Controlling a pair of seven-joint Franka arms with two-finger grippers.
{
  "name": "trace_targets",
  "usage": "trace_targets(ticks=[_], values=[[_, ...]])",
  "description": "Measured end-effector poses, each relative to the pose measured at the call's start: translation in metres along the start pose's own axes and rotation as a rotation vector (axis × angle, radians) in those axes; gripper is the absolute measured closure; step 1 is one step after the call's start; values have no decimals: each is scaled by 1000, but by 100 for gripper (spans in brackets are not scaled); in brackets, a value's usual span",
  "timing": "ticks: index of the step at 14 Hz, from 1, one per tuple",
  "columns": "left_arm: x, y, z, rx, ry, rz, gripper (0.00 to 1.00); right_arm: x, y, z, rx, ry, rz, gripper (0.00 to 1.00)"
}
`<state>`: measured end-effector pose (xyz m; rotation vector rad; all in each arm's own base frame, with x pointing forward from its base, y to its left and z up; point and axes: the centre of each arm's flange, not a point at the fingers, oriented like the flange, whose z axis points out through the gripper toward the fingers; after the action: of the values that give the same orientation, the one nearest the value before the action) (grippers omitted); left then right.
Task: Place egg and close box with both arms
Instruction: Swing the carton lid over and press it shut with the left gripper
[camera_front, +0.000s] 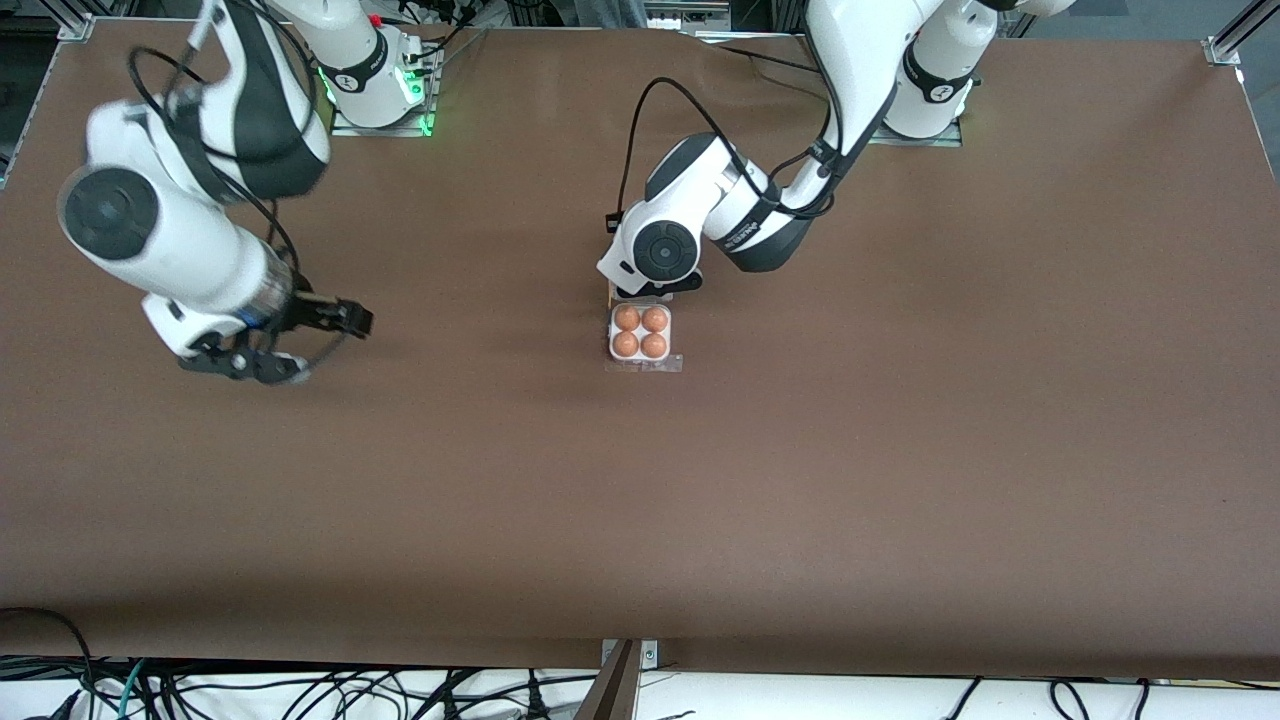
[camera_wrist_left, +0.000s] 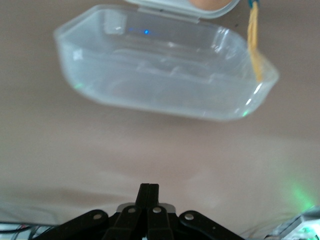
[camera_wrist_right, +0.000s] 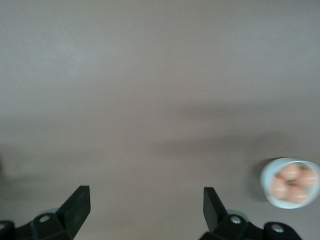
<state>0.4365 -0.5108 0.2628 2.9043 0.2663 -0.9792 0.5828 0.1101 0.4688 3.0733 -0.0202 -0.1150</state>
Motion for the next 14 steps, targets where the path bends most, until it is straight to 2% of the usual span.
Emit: trace_targets(ticks=[2, 6, 9, 11, 12, 14], values=[[9, 4, 8, -21, 21, -14, 97, -27, 31, -40, -24, 12, -46, 0], [29, -2, -10, -35, 78, -32, 97, -73, 74, -118, -29, 26, 5, 0], [51, -10, -59, -94, 171, -59, 97, -77, 100, -152, -18, 64, 46, 0], [65, -15, -86, -115, 289, -58, 97, -73, 108, -151, -15, 71, 64, 0], [69, -16, -92, -120, 326, -54, 97, -70, 111, -149, -14, 78, 70, 0], [67, -17, -102, -111, 341, -50, 97, -64, 115, -144, -13, 83, 78, 0]])
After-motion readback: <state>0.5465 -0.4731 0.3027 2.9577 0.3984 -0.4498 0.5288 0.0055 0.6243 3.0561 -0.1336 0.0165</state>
